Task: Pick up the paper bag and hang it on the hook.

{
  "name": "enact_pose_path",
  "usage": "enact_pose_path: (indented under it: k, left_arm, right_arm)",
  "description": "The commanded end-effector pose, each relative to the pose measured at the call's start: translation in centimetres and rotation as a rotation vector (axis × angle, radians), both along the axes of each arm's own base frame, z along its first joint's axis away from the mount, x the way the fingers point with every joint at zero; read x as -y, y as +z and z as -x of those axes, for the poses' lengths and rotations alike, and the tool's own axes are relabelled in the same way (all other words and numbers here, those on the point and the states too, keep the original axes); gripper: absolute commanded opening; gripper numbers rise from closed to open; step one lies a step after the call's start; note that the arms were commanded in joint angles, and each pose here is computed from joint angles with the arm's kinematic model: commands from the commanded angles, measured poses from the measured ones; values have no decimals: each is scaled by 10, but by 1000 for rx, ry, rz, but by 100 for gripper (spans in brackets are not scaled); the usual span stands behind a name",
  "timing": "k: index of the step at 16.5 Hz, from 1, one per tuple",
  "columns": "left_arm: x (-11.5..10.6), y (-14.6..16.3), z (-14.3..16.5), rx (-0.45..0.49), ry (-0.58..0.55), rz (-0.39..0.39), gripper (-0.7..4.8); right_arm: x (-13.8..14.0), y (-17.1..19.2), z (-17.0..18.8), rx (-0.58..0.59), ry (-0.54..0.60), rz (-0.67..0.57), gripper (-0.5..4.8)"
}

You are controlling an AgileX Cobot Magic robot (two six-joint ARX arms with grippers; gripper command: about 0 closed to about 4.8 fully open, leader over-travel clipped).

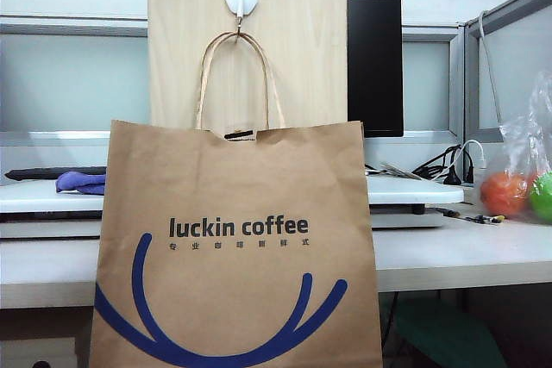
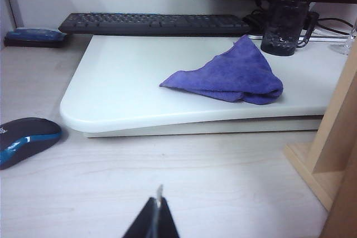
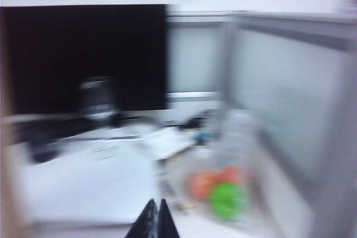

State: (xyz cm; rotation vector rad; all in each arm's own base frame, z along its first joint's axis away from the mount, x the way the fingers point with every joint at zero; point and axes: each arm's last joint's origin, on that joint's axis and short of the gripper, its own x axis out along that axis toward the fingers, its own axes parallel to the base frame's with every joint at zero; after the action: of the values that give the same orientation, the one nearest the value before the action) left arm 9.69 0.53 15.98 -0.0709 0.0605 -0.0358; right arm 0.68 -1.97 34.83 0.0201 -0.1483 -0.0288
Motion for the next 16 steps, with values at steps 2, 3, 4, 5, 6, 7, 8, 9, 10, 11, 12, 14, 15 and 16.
enact_pose_path:
  k: [2, 3, 4, 5, 6, 7, 8, 9, 10, 11, 12, 14, 15, 16]
  left_arm:
    - [0, 2, 0, 14, -3, -5, -5]
    - [0, 2, 0, 14, -4, -5, -5]
    - [0, 2, 0, 13, -3, -5, -5]
    - [0, 2, 0, 13, -3, -5, -6]
    - [0, 2, 0, 14, -4, -4, -6]
    - [0, 2, 0, 13, -4, -5, -5]
    - [0, 2, 0, 13, -3, -5, -5]
    - [0, 2, 0, 13, -3, -5, -6]
    - [0, 2, 0, 14, -3, -5, -6]
    - [0, 2, 0, 13, -3, -5, -6]
    - [0, 2, 0, 14, -3, -5, -6]
    - [0, 2, 0, 13, -3, -4, -6]
    - [0, 2, 0, 13, -3, -5, -6]
    - [0, 2, 0, 13, -3, -4, -6]
  right_arm:
    - [-18, -43, -37, 18, -144, 64, -1]
    - [-20, -60, -50, 9, -82, 99, -1]
    - [-18, -81, -64, 6, -34, 120, -1]
    - [-17, -96, -70, 1, -4, 125, -1]
    - [-15, -106, -74, -3, -1, 125, -1]
    - [-12, -118, -77, -10, -36, 108, -1]
    - [-10, -126, -79, -13, -54, 100, -1]
    - [-9, -134, -80, -17, -67, 97, -1]
    - [-8, -140, -82, -20, -72, 94, -1]
    - [-8, -147, -84, -23, -71, 86, -1]
    - [-8, -154, -86, -33, -69, 78, -1]
    - [-8, -167, -89, -60, -61, 54, -1]
    - [-8, -174, -91, -79, -60, 39, -1]
    - [-7, -178, -91, -98, -58, 34, -1]
